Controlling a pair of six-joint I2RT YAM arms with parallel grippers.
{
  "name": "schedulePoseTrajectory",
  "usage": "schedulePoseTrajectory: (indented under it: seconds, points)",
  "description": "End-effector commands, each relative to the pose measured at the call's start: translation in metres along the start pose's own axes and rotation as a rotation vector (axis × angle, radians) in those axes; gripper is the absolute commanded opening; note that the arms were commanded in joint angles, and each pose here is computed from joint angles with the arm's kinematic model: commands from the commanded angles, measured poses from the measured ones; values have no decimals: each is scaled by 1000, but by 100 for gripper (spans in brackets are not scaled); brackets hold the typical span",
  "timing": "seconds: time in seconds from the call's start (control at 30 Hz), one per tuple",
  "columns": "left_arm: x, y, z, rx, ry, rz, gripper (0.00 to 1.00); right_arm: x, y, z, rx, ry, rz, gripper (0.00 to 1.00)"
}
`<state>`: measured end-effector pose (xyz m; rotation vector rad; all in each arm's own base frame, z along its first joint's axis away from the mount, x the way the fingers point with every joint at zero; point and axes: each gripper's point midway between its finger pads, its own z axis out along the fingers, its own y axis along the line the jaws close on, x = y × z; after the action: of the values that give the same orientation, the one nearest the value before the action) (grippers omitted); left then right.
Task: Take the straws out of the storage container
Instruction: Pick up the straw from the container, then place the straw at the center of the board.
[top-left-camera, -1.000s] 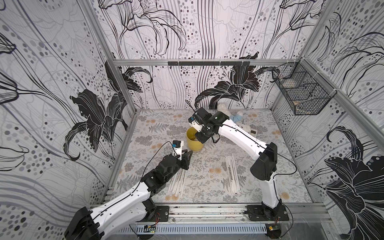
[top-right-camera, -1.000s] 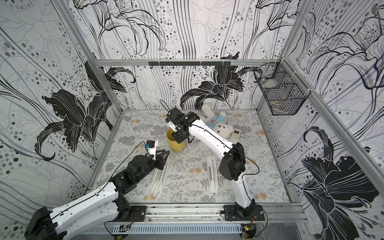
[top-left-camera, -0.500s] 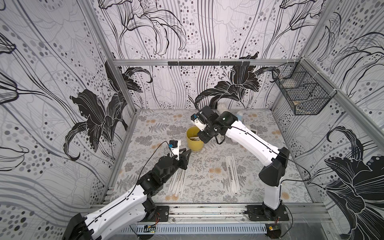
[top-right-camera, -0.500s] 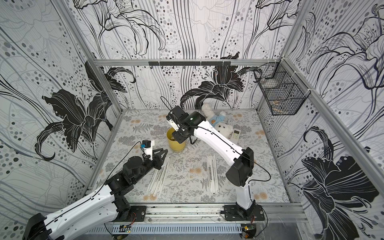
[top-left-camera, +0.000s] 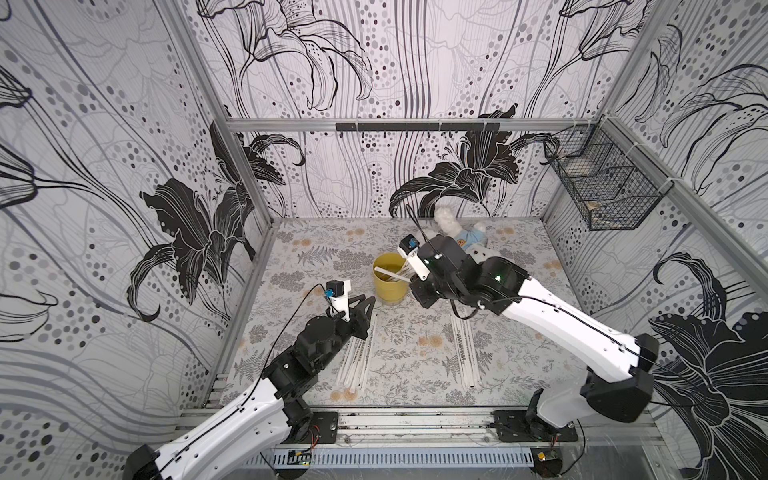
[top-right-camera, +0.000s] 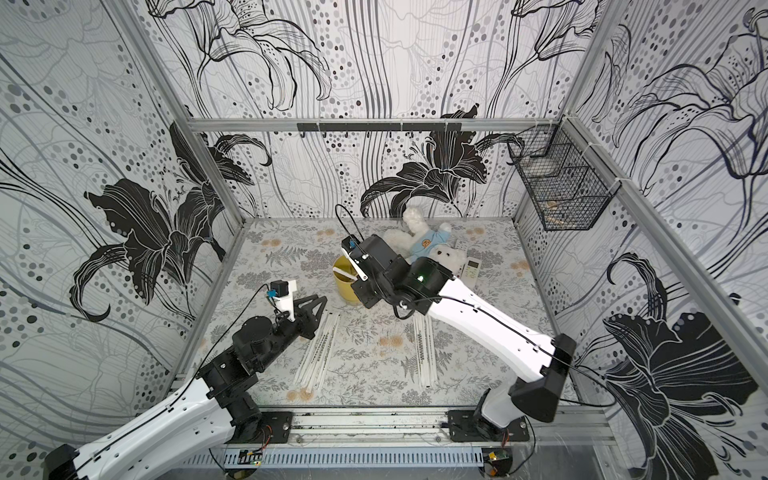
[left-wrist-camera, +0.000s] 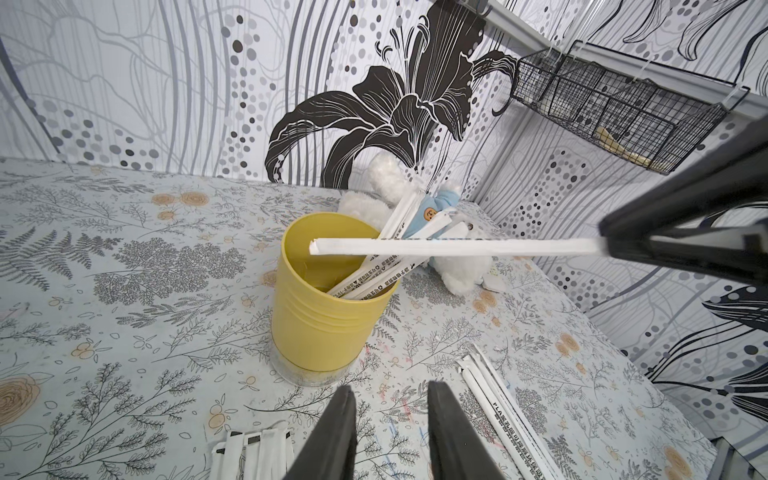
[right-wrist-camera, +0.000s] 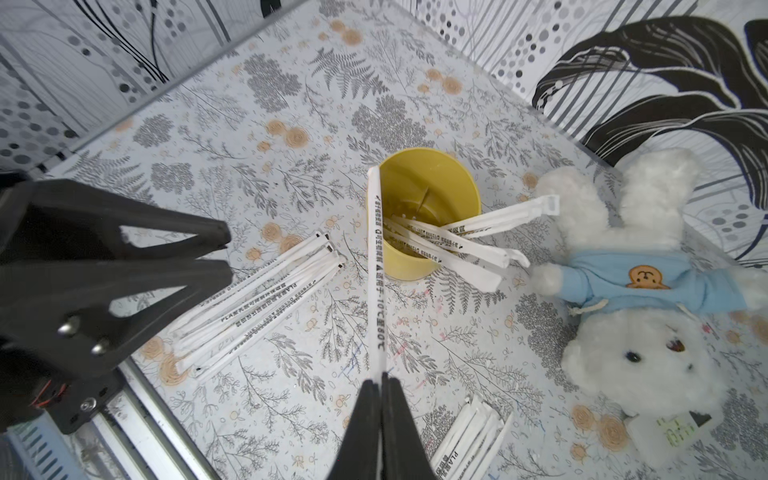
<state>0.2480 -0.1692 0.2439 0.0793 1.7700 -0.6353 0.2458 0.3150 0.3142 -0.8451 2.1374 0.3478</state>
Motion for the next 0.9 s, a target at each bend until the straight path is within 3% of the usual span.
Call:
schedulePoseTrajectory:
  seconds: [0.0,0.37,0.6,0.87]
  points:
    - [-23,0,-9,-12,-63,-36,34,-10,9,-11,-12,-143,115,7]
    - [-31,8,-27,-19,-126,-90,33,63,65,15,-193,-223,505,8]
    - [-32,9,-37,12,-169,-116,33,105,63,31,-128,-313,812,6]
    - [-29,4,-39,57,-179,-124,33,116,88,58,-15,-304,936,7]
